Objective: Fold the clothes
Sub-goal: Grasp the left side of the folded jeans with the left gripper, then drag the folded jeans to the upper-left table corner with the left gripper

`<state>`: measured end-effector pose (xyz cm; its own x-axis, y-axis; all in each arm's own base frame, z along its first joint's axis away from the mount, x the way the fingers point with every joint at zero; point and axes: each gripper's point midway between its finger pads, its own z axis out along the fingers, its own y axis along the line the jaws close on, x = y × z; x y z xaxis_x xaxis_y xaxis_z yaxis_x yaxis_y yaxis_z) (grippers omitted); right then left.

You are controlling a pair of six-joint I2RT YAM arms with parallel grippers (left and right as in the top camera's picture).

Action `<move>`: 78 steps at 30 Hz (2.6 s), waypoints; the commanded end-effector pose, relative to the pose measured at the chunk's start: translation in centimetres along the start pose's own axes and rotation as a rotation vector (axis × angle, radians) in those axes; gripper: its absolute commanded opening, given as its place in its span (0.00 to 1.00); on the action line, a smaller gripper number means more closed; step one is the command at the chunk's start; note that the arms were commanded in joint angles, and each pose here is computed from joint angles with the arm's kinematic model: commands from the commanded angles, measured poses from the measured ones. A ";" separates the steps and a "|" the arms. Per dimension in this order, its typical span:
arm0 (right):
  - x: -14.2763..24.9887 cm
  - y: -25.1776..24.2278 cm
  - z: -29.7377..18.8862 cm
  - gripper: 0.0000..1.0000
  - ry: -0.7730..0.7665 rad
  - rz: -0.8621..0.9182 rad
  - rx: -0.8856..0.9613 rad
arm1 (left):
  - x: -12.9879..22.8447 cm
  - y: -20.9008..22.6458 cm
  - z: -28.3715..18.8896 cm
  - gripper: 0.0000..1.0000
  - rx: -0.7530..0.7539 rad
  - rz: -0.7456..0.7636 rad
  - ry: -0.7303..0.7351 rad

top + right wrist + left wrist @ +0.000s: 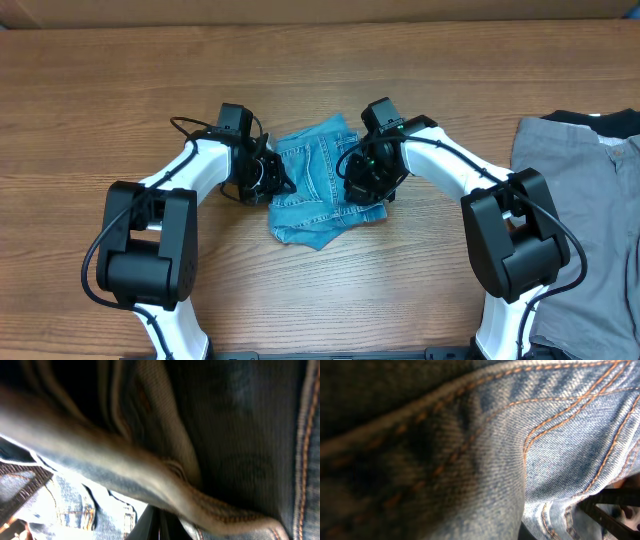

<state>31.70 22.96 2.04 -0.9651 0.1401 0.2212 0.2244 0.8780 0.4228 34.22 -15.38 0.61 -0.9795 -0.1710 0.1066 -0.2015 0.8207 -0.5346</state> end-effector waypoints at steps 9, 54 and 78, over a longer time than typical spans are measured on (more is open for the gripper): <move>1.1 7.3 -12.9 0.05 -0.226 -0.310 -0.122 | -7.9 1.3 -10.8 0.04 0.084 -0.074 -0.166; 2.0 7.9 -14.9 0.06 -0.264 -0.319 -0.129 | -14.1 18.2 -21.7 0.12 -0.355 0.008 -0.481; 1.4 7.6 -15.0 0.06 -0.294 -0.315 -0.104 | -22.9 25.5 -17.1 0.42 -0.150 -0.291 -0.711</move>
<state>34.04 23.06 18.64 -0.9832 0.0080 -0.1821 -0.0901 0.8472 0.5236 52.75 15.71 2.37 -0.7038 -0.5675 -0.4273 -0.3683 0.8059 -0.4636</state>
